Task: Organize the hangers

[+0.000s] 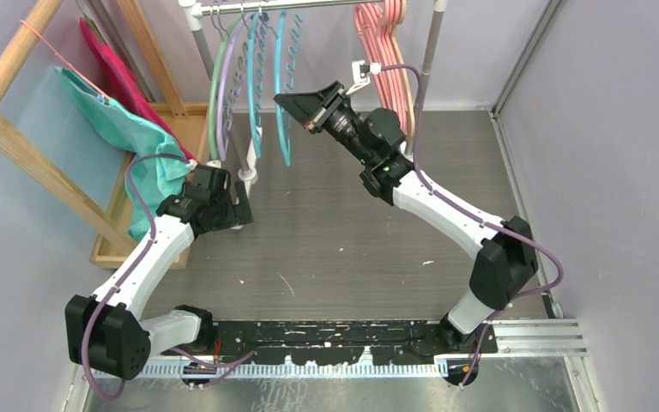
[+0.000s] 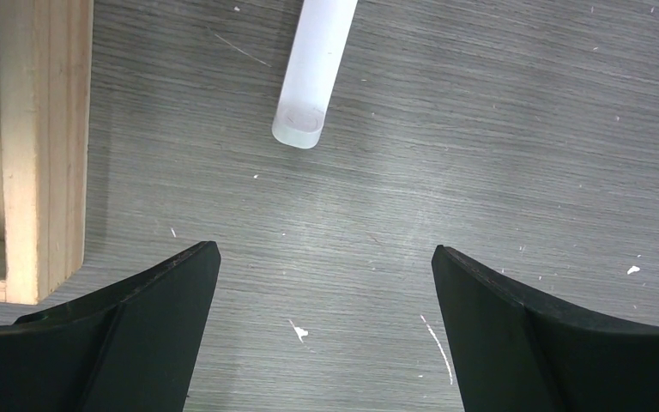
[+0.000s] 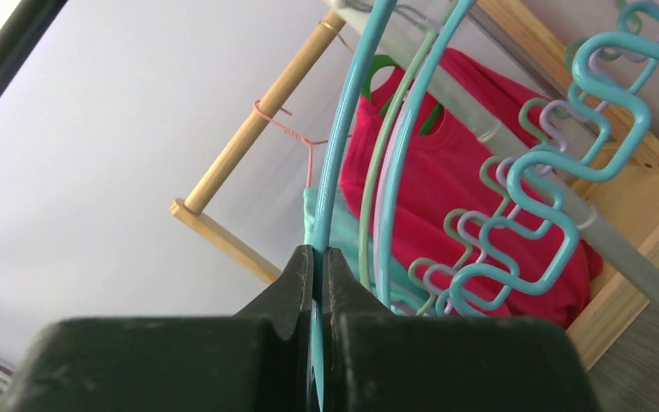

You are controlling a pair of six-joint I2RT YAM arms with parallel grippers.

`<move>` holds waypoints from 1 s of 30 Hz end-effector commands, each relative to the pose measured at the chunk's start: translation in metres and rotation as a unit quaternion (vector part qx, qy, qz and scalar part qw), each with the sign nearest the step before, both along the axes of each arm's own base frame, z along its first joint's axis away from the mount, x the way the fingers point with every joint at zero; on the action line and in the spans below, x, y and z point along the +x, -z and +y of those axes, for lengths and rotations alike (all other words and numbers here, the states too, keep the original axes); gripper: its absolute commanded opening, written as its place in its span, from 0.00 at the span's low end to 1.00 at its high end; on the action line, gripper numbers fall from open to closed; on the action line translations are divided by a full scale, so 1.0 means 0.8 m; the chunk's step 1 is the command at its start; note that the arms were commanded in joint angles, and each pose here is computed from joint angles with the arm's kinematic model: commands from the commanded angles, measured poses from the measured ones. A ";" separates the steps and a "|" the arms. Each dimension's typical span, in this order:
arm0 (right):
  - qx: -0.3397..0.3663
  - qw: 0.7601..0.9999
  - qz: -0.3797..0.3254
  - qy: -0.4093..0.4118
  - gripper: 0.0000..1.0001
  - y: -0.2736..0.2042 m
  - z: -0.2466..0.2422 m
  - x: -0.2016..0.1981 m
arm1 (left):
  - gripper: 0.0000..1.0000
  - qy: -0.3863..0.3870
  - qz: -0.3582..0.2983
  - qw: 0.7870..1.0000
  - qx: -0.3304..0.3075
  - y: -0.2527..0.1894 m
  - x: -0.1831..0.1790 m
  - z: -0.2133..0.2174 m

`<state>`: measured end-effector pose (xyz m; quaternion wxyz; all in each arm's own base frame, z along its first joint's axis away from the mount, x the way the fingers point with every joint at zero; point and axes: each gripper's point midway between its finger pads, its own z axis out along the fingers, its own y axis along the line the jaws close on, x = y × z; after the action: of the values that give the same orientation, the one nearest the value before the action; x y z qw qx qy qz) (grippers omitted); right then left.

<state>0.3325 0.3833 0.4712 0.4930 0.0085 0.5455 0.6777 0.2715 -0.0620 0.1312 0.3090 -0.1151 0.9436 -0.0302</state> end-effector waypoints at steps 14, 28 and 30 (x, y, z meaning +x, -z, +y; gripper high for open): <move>0.062 0.998 -0.007 -0.014 0.01 -0.019 0.012 0.062 | 0.98 -0.003 -0.019 1.000 -0.008 -0.002 0.015 -0.003; -0.005 1.000 -0.014 0.015 0.81 0.013 -0.005 0.045 | 0.98 -0.002 -0.021 1.000 -0.016 0.004 0.013 -0.006; -0.041 0.998 -0.006 0.040 0.86 0.029 -0.014 0.042 | 0.98 -0.004 -0.014 1.000 -0.013 0.011 0.012 -0.004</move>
<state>0.3916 0.4002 0.4117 0.4645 0.0301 0.5824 0.6665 0.2735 -0.0636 0.1201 0.3051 -0.1157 0.9447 -0.0317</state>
